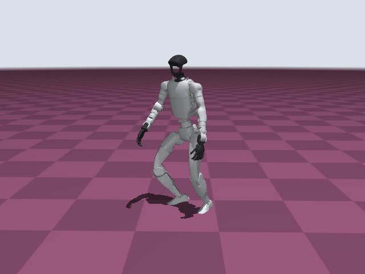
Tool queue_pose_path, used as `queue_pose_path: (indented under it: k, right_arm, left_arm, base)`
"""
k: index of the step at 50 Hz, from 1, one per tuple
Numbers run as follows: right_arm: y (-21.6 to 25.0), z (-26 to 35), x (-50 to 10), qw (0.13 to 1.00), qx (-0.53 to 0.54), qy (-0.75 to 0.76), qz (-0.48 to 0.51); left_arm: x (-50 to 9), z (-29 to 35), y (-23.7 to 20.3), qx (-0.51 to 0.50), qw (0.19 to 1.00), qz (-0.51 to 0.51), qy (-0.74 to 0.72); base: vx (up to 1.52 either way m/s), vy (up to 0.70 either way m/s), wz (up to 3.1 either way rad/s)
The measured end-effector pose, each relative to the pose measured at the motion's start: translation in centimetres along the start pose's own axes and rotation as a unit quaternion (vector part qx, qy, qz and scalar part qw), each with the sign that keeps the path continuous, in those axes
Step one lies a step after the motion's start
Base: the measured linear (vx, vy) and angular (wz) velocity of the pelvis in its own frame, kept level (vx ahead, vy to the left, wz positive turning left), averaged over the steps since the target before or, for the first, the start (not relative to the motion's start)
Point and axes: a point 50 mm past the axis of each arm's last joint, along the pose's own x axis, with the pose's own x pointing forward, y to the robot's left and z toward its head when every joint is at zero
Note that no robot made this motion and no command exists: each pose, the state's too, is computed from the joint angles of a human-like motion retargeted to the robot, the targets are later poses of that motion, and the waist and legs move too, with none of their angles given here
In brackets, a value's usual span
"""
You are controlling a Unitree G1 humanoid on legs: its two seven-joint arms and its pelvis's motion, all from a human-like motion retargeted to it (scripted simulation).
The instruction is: Run
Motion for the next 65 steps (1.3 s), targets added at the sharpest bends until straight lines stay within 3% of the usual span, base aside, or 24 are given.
queue_pose_path:
  k: [11, 18, 26, 35, 50, 58, 65]
  right_arm:
    - [2.7, -1.7, 0.5, 0.993, -0.047, 0.075, 0.076]
    - [3.4, -3.6, -0.4, 0.990, -0.010, 0.100, 0.102]
    - [4.3, -3.5, -1.2, 0.990, 0.025, 0.065, 0.120]
    - [3.7, -3.1, -1.3, 0.996, 0.040, 0.043, 0.061]
    - [0.3, -1.3, -0.3, 0.992, 0.081, 0.022, -0.089]
    - [-1.5, -0.6, 0.5, 0.989, 0.060, 0.036, -0.126]
    - [1.1, -2.7, 0.2, 0.991, 0.051, 0.085, -0.087]
  left_arm:
    - [0.4, 2.5, -3.8, 0.092, 0.992, -0.068, -0.061]
    - [0.1, 2.1, -3.6, 0.052, 0.994, -0.058, -0.076]
    - [-0.3, 2.5, -0.5, -0.042, 0.994, 0.013, -0.096]
    - [-0.4, 5.6, 0.6, -0.093, 0.983, 0.055, -0.147]
    - [-0.2, 6.2, -0.7, -0.093, 0.980, 0.071, -0.160]
    - [0.5, 6.6, -3.6, -0.058, 0.987, 0.045, -0.142]
    - [1.0, 4.7, -7.4, -0.014, 0.996, -0.008, -0.091]
  base:
    - [-0.09, 0.21, 1.32]
    - [0.06, 0.21, 1.86]
    - [0.14, 0.06, 2.19]
    - [0.14, -0.05, 2.09]
    - [0.04, -0.12, 1.87]
    - [0.00, -0.11, 1.26]
    - [-0.06, -0.09, 0.72]
